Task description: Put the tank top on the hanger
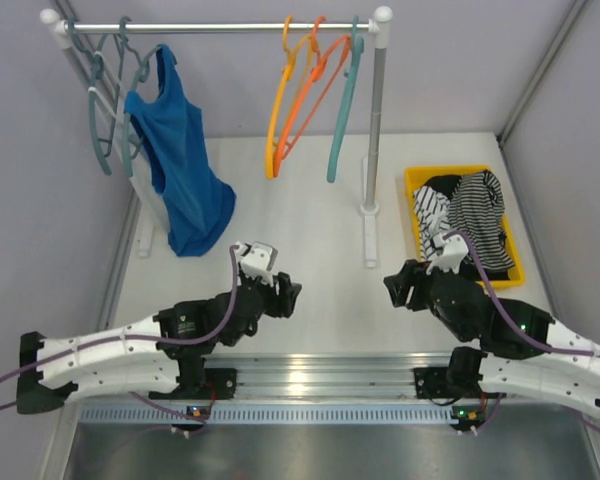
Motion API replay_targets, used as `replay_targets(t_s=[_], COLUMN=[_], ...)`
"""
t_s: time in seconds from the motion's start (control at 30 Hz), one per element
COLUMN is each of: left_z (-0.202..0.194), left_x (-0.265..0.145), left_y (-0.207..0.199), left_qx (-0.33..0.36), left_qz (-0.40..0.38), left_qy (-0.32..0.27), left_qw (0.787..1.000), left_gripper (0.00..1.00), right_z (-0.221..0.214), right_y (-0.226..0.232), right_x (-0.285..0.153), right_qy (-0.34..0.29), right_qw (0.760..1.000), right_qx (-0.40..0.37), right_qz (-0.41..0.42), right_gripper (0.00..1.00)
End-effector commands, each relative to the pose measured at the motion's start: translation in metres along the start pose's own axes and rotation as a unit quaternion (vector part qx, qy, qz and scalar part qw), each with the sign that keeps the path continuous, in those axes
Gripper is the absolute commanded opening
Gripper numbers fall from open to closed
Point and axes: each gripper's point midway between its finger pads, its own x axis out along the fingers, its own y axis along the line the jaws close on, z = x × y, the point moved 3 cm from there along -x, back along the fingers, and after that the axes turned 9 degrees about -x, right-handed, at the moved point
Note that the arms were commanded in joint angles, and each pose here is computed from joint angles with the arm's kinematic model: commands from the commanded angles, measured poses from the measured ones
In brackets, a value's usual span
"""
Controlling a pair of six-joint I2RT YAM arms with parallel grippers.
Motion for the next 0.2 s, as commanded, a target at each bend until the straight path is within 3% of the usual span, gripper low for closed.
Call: replay_targets(t_s=[0.0, 0.17], left_z=[0.0063, 0.0063], left_x=[0.0089, 0.0086], left_y=[-0.013, -0.0171], left_qx=[-0.035, -0.026], left_qz=[-0.002, -0.01], left_qy=[-0.034, -0.028], left_qw=[0.999, 0.999], left_gripper=[0.63, 0.64], right_z=[0.001, 0.0006], right_y=[-0.0092, -0.0108], right_x=[0.0031, 0.0069], right_qy=[-0.008, -0.008], right_qw=[0.999, 0.999], right_qx=[0.012, 0.011], right_qz=[-0.035, -0.051], right_gripper=[0.57, 0.59])
